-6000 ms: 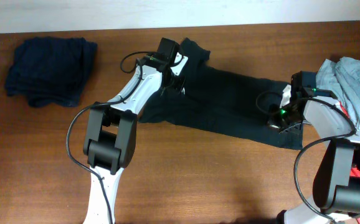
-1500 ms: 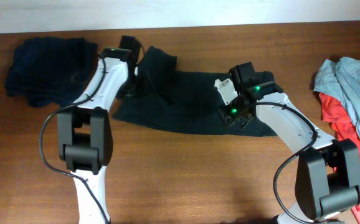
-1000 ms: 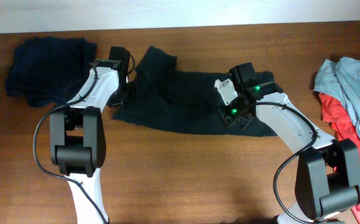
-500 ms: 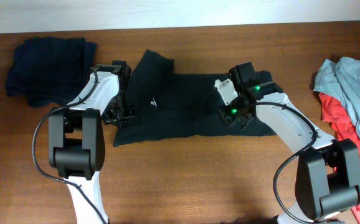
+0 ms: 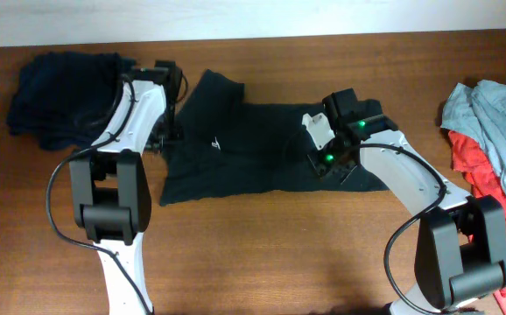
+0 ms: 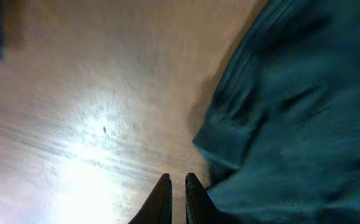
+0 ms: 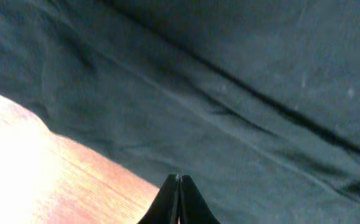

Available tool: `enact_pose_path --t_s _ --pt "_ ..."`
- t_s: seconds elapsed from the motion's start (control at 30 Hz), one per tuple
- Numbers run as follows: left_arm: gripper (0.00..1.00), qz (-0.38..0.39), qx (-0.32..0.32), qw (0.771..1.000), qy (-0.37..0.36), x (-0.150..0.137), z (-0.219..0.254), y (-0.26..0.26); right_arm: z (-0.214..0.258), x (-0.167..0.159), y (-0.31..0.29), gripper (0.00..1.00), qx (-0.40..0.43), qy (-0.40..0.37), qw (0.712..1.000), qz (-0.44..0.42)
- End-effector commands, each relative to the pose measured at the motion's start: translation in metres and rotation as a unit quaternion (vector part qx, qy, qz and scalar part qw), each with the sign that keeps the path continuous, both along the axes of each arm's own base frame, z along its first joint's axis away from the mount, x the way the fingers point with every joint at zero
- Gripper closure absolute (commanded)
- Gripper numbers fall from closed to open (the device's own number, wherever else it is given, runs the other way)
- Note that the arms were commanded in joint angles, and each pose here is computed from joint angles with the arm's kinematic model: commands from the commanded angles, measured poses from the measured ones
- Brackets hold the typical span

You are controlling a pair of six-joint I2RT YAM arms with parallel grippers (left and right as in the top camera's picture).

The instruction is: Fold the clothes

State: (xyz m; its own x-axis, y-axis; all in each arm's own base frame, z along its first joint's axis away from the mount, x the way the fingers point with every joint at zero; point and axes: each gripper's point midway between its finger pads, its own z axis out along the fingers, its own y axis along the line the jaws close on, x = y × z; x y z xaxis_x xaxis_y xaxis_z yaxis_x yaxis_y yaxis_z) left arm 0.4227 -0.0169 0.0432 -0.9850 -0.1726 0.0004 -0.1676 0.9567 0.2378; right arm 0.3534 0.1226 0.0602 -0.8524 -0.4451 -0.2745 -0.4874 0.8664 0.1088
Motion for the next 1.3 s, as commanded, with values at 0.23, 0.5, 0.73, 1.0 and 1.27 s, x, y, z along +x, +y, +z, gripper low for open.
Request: enact_pose_path --t_s 0.23,0.5,0.73,1.0,1.27 --pt "0.94 -0.021 -0.143 0.989 -0.044 0.025 0.006 -0.052 -0.009 -0.011 -0.001 0.96 0.011 0.042 0.999 -0.015" --pt "0.88 -0.021 -0.16 0.986 -0.041 0.024 0.006 -0.059 -0.041 -0.017 0.011 0.96 0.036 0.088 0.995 0.009" --pt "0.49 -0.02 -0.16 0.986 -0.038 0.023 0.006 -0.058 -0.046 -0.006 0.009 0.96 0.027 0.067 0.997 0.012" --pt "0.06 -0.02 -0.16 0.986 -0.039 0.023 0.006 -0.058 -0.048 0.002 0.001 0.96 0.002 0.048 0.999 0.015" --pt "0.01 -0.02 -0.16 0.986 -0.039 0.023 0.006 -0.058 -0.05 0.007 -0.002 0.96 -0.009 0.038 0.999 0.012"
